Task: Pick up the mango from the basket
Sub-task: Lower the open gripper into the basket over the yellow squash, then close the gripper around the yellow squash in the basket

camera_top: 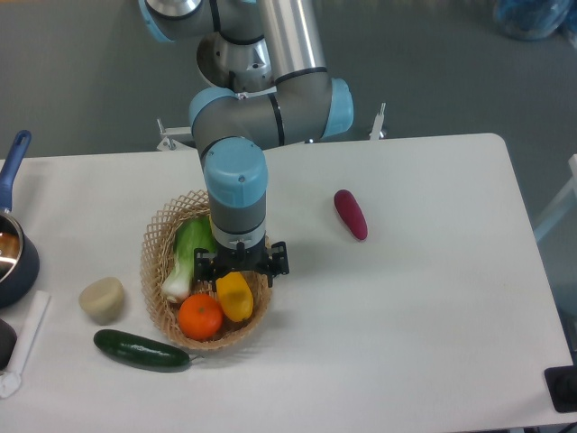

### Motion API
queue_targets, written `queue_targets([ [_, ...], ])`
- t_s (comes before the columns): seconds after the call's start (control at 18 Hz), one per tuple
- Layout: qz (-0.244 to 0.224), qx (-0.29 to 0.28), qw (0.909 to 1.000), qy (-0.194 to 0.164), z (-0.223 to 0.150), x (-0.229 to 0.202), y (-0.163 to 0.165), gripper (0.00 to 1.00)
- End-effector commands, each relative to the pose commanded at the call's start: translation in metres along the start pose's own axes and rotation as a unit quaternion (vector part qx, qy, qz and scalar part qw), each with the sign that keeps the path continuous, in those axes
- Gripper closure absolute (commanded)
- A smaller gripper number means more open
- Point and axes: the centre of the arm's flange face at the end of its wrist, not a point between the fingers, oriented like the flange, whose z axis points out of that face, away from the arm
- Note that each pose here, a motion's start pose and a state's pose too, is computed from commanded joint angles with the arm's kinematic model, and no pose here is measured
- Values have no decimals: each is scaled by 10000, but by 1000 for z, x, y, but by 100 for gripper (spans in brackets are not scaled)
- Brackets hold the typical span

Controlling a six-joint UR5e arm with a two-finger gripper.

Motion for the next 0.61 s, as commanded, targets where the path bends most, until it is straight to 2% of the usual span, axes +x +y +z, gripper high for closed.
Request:
queue_targets([
  [0.28,53,-135,9999,-5,18,5,15,0],
  [0.61,69,-143,9999,-40,27,7,15,0],
])
